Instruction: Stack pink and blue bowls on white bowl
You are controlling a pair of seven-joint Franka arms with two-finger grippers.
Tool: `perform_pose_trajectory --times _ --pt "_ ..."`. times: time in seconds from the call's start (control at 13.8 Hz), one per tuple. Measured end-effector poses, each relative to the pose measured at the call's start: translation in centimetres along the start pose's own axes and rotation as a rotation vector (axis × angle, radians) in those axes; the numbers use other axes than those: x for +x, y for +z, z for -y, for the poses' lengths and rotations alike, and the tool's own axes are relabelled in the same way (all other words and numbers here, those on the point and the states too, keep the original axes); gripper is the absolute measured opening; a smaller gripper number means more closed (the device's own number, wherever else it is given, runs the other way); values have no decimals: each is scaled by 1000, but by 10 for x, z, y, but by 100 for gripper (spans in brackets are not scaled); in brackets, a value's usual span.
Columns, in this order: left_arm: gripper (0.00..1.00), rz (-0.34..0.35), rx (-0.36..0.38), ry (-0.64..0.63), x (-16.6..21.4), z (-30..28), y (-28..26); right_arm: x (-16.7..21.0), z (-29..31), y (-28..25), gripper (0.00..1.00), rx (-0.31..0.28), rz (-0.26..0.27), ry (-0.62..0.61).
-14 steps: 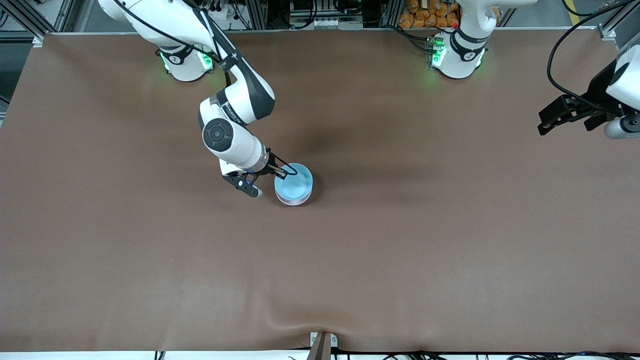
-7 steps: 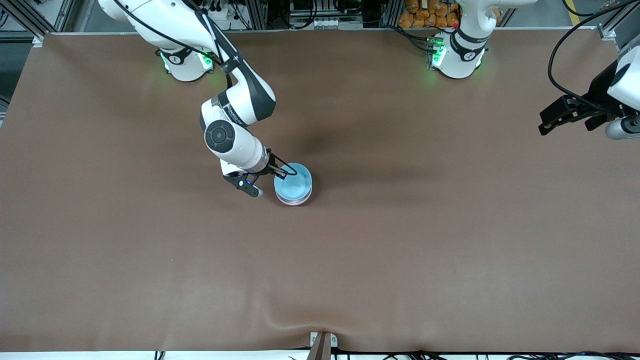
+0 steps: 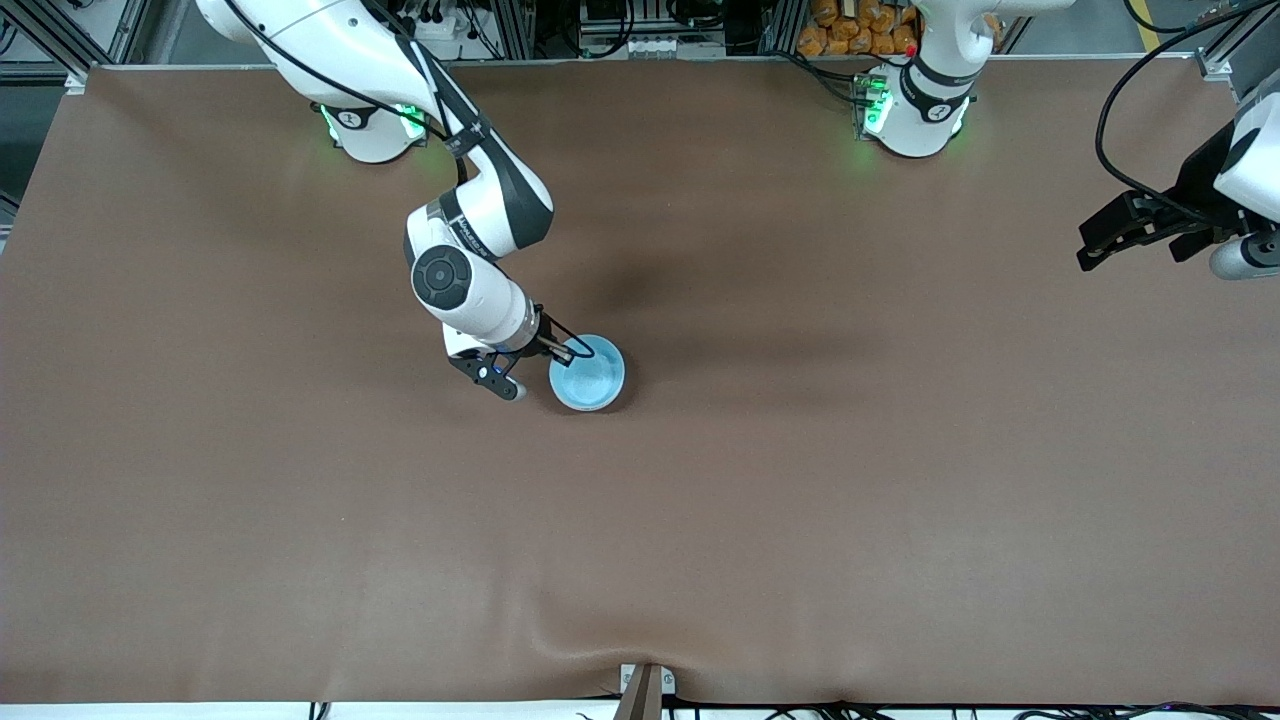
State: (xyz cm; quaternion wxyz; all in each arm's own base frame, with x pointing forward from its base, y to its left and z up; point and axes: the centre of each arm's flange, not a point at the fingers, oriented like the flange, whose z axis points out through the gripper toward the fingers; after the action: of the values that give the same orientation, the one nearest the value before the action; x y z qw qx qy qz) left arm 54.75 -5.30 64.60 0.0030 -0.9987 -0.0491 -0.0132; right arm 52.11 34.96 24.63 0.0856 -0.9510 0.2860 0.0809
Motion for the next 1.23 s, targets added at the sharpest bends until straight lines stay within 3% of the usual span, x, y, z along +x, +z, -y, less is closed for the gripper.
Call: perform_pose_trajectory --times 0.14,0.58,0.8,1.01,1.23 --pt "100 2 0 0 0 0 0 2 -1 -1 7 0 -2 6" --pt "100 13 3 1 -1 0 3 16 8 -21 68 27 -16 70" --pt "100 18 4 0 -1 0 5 44 20 -75 97 6 8 89" --pt "100 19 4 -1 -1 1 5 84 20 -170 100 -40 -46 81" --pt "100 14 3 -2 -4 2 1 125 2 -229 100 -13 -133 117"
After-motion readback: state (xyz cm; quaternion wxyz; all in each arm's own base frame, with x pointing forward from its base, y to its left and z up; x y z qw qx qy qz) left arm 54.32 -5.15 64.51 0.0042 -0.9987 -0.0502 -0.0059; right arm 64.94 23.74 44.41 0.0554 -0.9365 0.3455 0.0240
